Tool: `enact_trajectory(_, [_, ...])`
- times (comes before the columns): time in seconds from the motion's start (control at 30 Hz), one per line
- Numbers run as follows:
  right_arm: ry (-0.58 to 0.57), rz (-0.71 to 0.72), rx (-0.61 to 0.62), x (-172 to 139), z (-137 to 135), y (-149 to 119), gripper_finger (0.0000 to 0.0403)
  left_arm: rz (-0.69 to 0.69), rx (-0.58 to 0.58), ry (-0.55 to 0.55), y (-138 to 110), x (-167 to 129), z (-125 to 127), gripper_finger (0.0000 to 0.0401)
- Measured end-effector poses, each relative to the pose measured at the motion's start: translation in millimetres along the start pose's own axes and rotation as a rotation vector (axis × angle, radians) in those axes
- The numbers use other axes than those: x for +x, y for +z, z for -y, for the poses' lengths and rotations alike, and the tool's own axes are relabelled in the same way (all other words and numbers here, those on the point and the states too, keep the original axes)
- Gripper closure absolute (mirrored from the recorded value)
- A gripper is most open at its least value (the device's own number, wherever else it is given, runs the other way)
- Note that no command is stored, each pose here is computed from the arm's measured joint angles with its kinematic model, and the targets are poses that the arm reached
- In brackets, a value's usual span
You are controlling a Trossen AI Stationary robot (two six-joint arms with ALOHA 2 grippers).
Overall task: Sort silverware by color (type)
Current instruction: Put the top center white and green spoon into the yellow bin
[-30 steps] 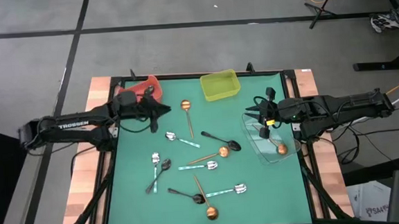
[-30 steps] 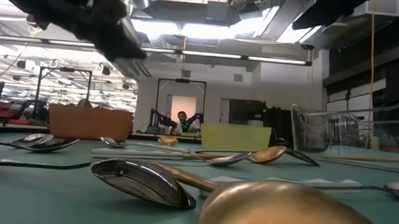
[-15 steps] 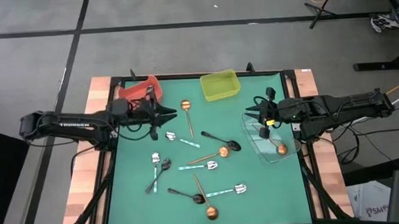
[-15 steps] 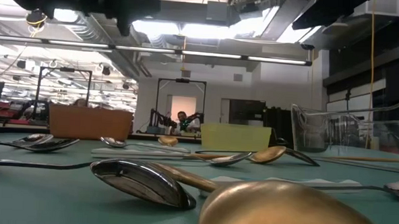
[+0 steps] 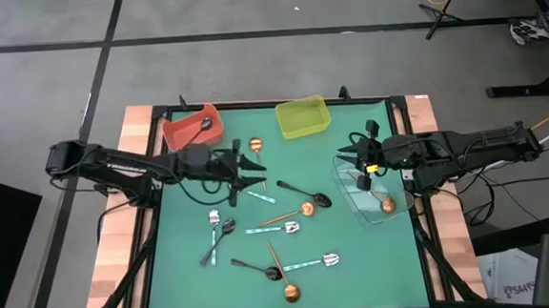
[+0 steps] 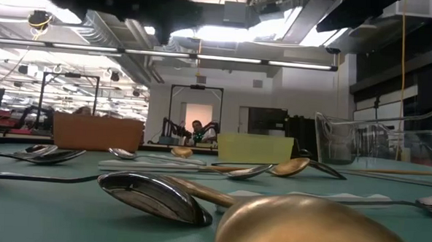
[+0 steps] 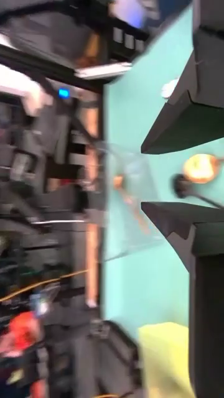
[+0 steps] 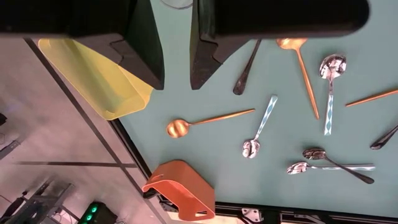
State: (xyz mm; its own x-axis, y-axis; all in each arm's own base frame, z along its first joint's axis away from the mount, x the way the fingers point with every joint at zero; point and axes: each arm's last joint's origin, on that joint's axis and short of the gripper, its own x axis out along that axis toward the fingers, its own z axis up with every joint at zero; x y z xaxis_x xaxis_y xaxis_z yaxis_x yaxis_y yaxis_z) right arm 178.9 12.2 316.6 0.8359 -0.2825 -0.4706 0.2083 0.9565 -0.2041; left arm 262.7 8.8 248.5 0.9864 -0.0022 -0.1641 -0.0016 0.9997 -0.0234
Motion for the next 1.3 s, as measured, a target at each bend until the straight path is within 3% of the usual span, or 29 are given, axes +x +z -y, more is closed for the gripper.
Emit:
enact_trajectory(0.27, [0.0,0.0,0.0,0,0,0,0.0336,-0.353,0.015,0.026,-17,26,-2,0.0272])
enact_trajectory(0.63, [0.0,-0.001,-0.001,0,0,0,0.0336,-0.736,0.139,0.04,-72,40,-5,0.0272])
enact_trajectory(1.0, [0.0,-0.006,-0.003,0,0,-1,0.0336,-0.928,0.185,0.032,-113,50,-8,0.0272])
enact_trajectory(1.3, [0.0,-0.008,-0.003,0,0,-1,0.0336,-0.961,0.153,0.009,-119,50,-11,0.0304])
